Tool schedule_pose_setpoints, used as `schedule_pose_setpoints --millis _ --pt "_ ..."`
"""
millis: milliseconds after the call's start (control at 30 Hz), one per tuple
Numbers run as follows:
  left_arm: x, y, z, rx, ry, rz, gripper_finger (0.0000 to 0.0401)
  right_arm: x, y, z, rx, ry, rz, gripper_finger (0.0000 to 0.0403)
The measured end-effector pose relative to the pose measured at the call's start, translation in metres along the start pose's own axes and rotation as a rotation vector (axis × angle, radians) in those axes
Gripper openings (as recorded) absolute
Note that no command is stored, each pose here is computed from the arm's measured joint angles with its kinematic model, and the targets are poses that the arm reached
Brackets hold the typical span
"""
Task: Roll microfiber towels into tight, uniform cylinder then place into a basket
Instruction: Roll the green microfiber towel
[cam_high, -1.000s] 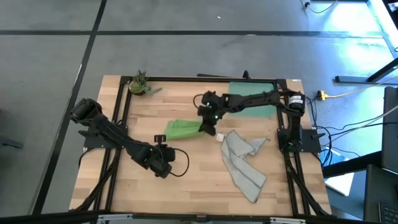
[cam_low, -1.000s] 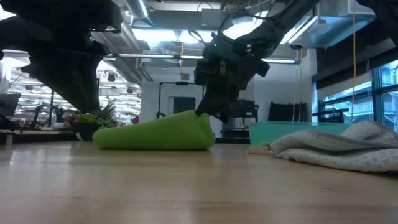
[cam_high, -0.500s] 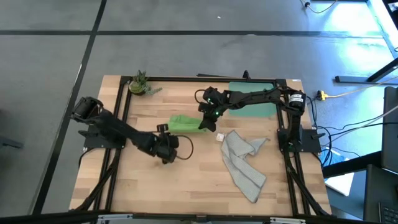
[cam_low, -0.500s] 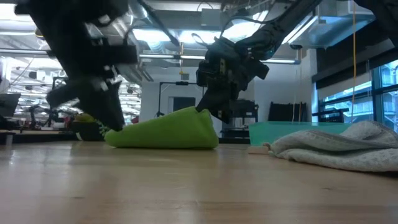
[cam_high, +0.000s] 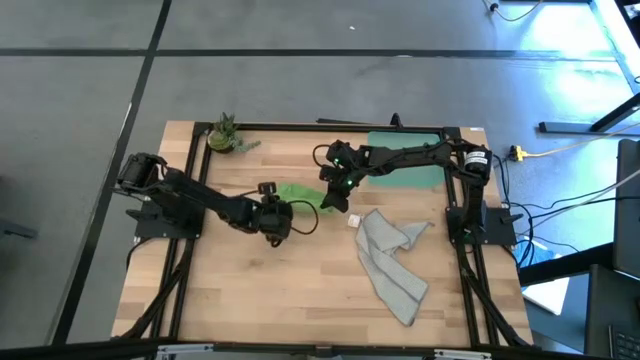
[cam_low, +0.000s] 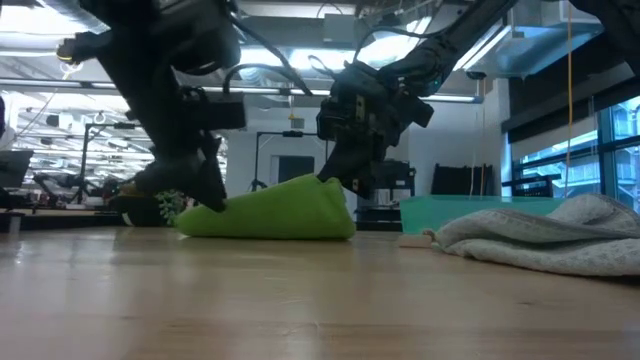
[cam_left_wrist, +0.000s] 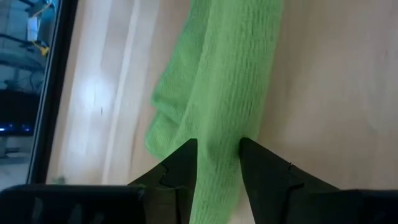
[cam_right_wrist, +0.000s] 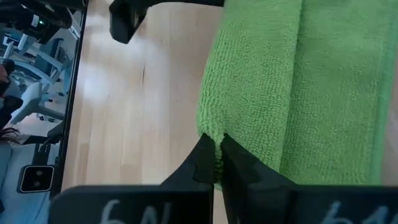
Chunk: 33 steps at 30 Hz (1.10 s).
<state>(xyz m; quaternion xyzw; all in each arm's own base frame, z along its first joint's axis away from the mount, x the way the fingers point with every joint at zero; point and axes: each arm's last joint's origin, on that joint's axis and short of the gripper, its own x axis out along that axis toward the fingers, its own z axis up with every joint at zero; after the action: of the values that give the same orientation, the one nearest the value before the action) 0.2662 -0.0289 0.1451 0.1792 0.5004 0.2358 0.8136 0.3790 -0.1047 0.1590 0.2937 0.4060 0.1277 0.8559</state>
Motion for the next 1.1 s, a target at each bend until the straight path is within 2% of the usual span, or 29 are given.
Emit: schedule_pose_setpoints --millis 167,300,500,600,700,767,1100 --pt "0.006 0.004 0.001 0.009 0.011 -0.094 0.0117 0.000 0.000 0.000 -0.003 0.000 0.000 0.0008" --pt "0.009 0.008 0.001 0.000 0.023 -0.112 0.0117 0.000 0.000 0.000 -0.004 0.001 0.000 0.0009" --pt "0.017 0.018 0.001 -0.114 0.054 -0.130 0.0113 0.000 0.000 0.000 -0.017 0.000 -0.001 0.0008" --pt "0.020 0.021 0.001 -0.129 0.067 -0.169 0.0086 0.000 0.000 0.000 -0.025 0.000 -0.002 0.0008" --pt "0.021 0.022 0.001 -0.137 0.075 -0.203 0.0032 0.000 0.000 0.000 -0.026 -0.001 -0.008 0.0008" --pt "0.021 0.022 0.000 -0.134 0.079 -0.225 0.0011 0.000 0.000 0.000 -0.025 -0.003 -0.031 0.0008" --pt "0.008 0.010 0.006 -0.125 0.119 -0.438 0.0003 0.004 0.004 -0.006 0.017 0.051 -0.038 0.0008"
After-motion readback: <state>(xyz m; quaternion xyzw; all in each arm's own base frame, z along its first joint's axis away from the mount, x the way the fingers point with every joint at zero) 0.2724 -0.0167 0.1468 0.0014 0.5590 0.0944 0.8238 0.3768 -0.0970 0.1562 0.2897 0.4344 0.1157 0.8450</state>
